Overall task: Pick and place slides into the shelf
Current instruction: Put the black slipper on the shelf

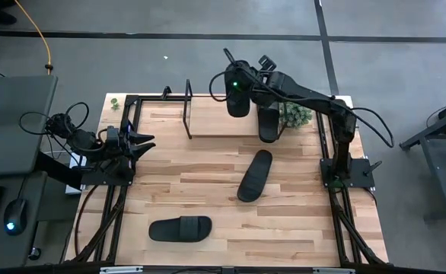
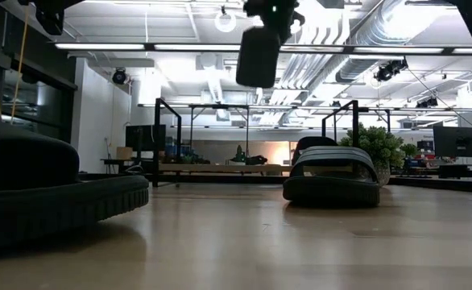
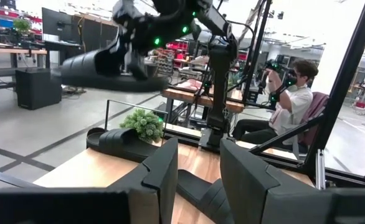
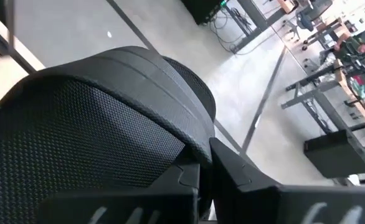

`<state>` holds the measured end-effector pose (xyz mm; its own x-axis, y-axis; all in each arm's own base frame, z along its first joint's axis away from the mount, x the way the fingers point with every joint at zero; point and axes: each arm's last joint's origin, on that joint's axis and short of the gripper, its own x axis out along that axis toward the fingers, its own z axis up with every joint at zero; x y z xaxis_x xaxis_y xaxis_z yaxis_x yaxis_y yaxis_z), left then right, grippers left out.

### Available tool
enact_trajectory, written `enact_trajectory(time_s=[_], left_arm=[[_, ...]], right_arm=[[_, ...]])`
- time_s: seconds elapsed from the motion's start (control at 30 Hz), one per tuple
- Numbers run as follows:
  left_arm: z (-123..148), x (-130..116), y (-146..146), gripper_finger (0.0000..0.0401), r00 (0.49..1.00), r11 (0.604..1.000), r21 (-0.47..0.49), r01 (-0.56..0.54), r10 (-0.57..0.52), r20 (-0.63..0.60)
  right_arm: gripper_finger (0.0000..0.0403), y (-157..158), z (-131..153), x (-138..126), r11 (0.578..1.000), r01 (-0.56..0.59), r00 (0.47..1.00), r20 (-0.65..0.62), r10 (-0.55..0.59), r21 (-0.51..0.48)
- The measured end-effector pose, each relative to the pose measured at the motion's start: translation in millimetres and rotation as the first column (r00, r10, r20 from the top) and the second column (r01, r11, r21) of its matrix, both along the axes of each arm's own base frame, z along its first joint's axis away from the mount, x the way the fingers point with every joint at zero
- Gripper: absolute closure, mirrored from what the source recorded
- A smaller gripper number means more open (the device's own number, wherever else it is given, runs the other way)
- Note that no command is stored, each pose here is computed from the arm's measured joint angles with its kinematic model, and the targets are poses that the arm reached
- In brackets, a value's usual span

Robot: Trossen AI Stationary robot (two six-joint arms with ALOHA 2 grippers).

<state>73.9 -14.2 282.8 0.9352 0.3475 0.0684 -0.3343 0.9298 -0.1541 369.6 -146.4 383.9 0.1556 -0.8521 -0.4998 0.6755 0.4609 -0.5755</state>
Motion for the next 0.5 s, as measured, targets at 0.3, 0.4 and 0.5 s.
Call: enact_trajectory(time_s=[0.3,0.4,0.5], left_arm=[[0.0,0.1,0.0,0.0295,1.0,1.0,0.0,0.0,0.0,-0.001],[-0.4,0.0,0.0,0.0295,1.0,1.0,0.002,0.0,0.0,-0.004],[-1.5,0.1,-0.1,0.0295,1.0,1.0,0.002,0.0,0.0,-0.013]], right_arm=[[0.0402,-13.0,-43.4,4.2,1.0,0.012,0.999,-0.041,-0.011,0.028],[0.0402,-17.1,-57.2,4.3,0.998,0.013,0.999,-0.038,-0.011,0.055],[0.0402,-19.9,-71.6,4.0,0.998,0.021,0.999,-0.047,-0.018,0.063]])
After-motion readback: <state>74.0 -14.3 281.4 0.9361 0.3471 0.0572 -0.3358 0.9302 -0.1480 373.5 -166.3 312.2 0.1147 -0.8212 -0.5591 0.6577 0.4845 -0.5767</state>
